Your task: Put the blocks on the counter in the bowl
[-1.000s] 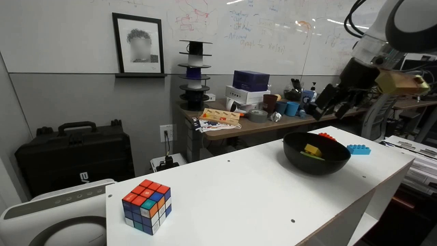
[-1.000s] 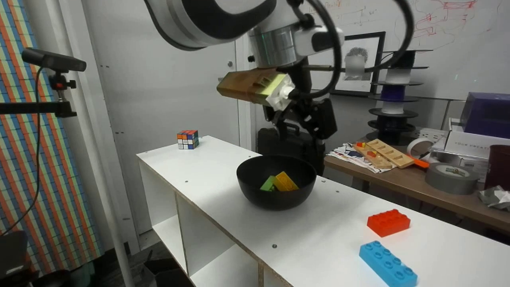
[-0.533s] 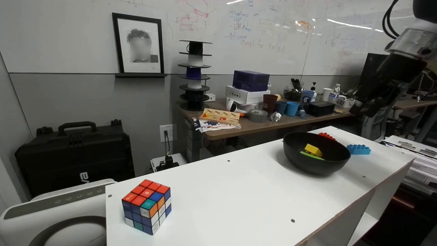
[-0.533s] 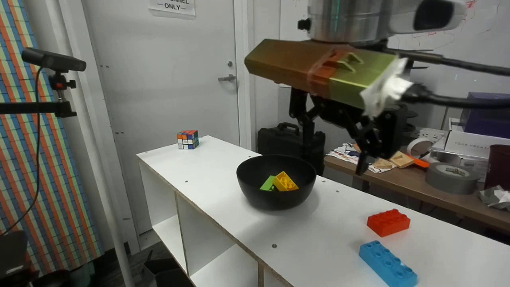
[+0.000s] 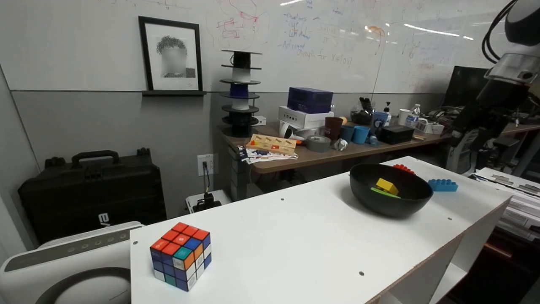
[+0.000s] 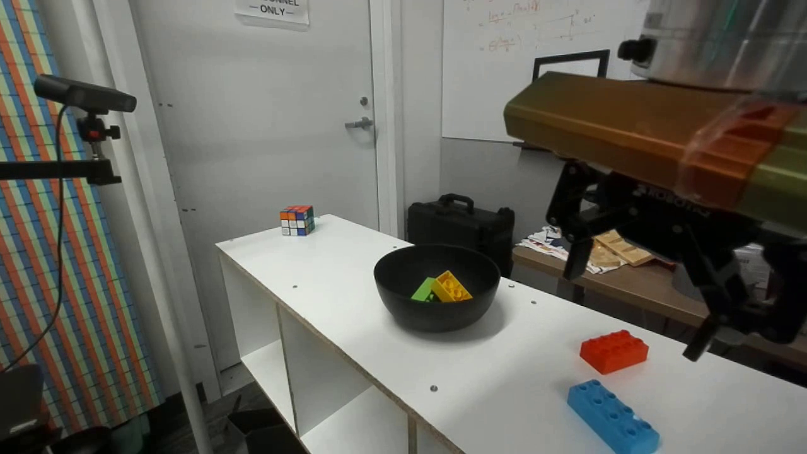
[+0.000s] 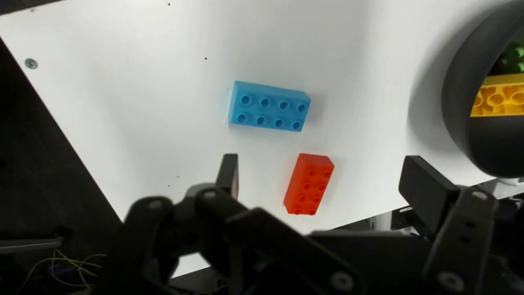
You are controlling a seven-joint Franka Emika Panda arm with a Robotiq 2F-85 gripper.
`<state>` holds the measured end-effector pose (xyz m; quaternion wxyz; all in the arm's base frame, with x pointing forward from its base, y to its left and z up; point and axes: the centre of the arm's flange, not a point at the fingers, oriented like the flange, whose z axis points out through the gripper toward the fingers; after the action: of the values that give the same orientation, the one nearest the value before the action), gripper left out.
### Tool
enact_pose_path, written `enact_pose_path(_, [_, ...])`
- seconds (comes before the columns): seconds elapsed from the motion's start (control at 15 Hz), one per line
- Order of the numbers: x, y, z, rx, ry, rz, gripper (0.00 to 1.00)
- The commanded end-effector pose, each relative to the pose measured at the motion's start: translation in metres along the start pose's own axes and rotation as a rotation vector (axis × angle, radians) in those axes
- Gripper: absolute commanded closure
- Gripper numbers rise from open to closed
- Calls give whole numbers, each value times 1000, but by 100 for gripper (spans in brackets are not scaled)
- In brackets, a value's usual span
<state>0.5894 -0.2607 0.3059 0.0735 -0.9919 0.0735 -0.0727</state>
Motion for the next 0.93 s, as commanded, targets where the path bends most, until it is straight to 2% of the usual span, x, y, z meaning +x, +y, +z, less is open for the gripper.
enact_pose_path(0.0, [64, -11, 15, -45, 17, 75, 0])
enact_pose_path(0.33, [109, -44, 45, -92, -10, 110, 0])
enact_pose_path(0.6, [110, -48, 66, -130, -75, 111, 0])
enact_pose_path(0.87, [107, -35, 74, -140, -97, 108, 0])
